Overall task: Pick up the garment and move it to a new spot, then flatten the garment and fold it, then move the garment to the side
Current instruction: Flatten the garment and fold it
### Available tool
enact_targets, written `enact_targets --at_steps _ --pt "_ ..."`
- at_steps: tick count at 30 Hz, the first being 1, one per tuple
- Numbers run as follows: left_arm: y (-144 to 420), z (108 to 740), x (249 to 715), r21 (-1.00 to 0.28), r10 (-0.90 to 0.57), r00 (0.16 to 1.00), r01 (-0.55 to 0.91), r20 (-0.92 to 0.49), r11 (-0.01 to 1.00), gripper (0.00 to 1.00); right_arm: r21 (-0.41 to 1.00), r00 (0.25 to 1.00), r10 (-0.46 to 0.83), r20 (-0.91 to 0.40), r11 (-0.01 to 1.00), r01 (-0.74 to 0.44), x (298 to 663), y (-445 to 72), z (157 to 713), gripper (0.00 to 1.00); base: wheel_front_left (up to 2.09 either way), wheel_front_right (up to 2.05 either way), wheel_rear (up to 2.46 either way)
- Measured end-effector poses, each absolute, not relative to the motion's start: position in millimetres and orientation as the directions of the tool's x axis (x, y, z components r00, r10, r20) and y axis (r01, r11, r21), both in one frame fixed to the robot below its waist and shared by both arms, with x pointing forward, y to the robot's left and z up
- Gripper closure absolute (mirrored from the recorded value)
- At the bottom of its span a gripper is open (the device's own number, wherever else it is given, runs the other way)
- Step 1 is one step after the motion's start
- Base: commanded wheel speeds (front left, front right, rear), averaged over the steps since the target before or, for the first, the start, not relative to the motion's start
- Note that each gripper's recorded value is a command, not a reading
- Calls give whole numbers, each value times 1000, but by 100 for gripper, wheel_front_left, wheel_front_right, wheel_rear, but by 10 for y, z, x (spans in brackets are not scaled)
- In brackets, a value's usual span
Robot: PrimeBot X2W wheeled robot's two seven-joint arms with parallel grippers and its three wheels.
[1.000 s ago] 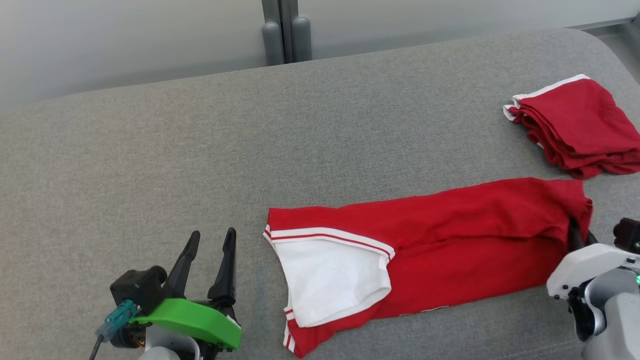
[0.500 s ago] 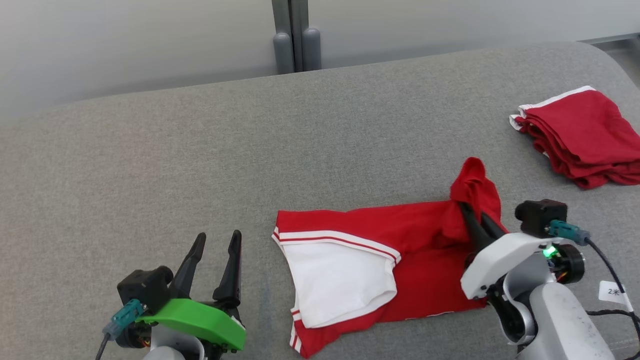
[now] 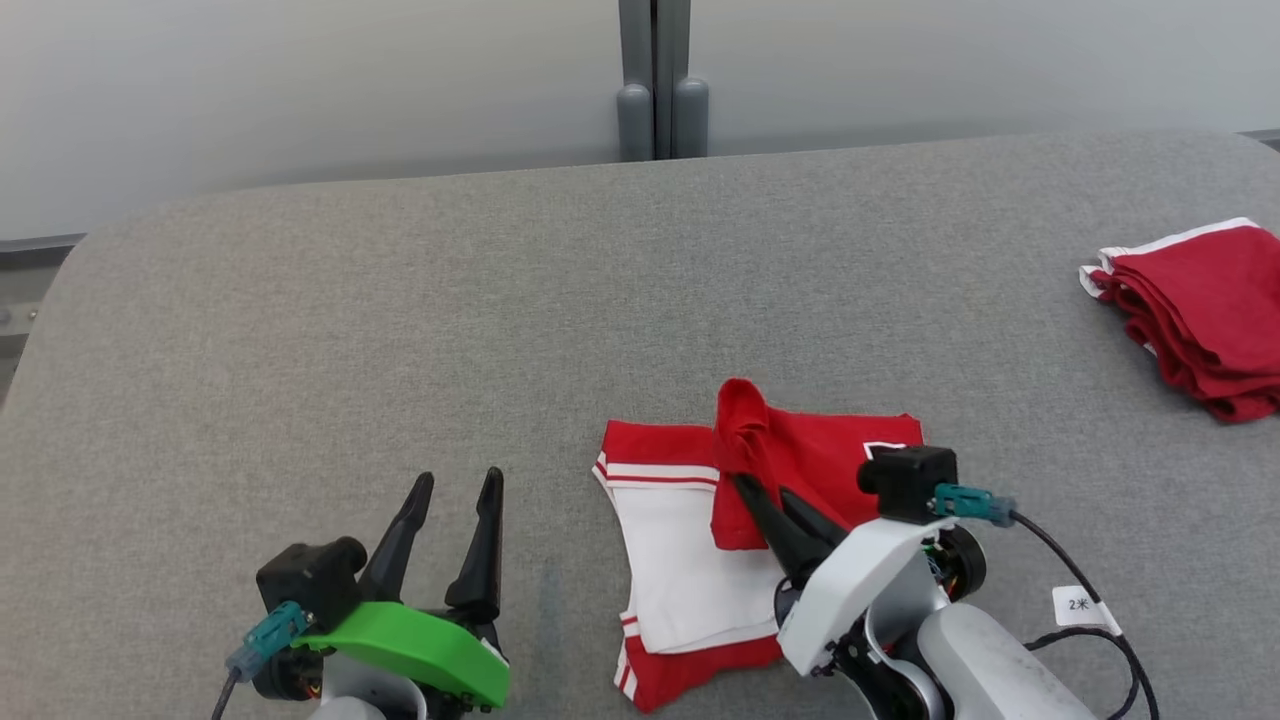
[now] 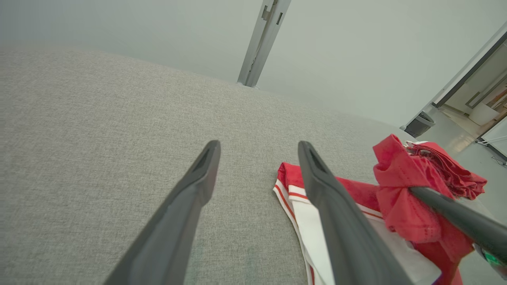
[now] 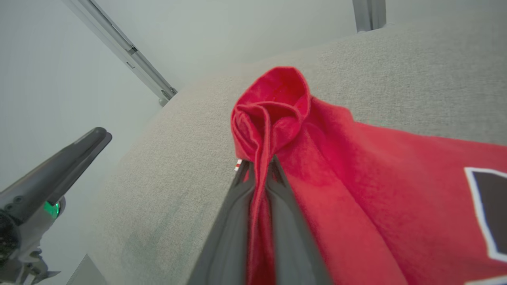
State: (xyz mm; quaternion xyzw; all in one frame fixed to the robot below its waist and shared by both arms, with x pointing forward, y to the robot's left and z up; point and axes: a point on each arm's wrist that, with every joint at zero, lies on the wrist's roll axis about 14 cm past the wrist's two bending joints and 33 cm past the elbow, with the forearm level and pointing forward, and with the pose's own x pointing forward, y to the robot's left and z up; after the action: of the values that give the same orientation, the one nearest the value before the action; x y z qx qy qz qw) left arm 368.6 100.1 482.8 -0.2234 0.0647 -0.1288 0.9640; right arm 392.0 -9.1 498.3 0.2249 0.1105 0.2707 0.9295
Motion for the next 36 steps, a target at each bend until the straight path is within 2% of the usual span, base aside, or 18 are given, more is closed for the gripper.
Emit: enact_targets --at_steps 4,11,12,13,14,15,21,25,31,36 --pt "1044 4821 3650 -450 -263 962 205 -69 869 0 483 784 612 -105 720 -499 3870 147 4904 100 0 0 0" --pt "1126 4788 3607 -453 -238 968 177 -79 874 0 491 742 650 -167 707 -509 3849 316 4684 100 0 0 0" --pt "1135 4785 3604 -453 -235 969 175 -80 874 0 492 738 654 -168 704 -512 3850 337 4673 95 0 0 0" --pt "1141 4779 3600 -453 -233 969 172 -82 875 0 494 733 659 -170 701 -515 3849 361 4661 71 0 0 0" --pt "1142 4776 3598 -454 -233 969 172 -83 875 0 496 730 662 -171 698 -517 3846 377 4654 55 0 0 0" --pt "1145 4772 3595 -454 -232 969 170 -84 875 0 497 724 668 -168 692 -523 3842 408 4653 0 0 0 0" --pt "1127 4747 3588 -457 -236 968 170 -91 873 0 518 693 708 -133 646 -561 3819 588 4737 0 0 0 0" --pt "1097 4737 3589 -459 -242 966 174 -93 871 0 516 710 698 -90 643 -567 3900 588 4835 0 0 0 0" --pt "989 4778 3616 -460 -269 960 206 -77 864 0 377 779 627 -21 726 -575 4198 338 5013 0 0 0 0" --pt "875 4829 3643 -461 -296 953 239 -56 855 0 271 850 526 31 814 -514 4432 -48 5174 0 0 0 0"
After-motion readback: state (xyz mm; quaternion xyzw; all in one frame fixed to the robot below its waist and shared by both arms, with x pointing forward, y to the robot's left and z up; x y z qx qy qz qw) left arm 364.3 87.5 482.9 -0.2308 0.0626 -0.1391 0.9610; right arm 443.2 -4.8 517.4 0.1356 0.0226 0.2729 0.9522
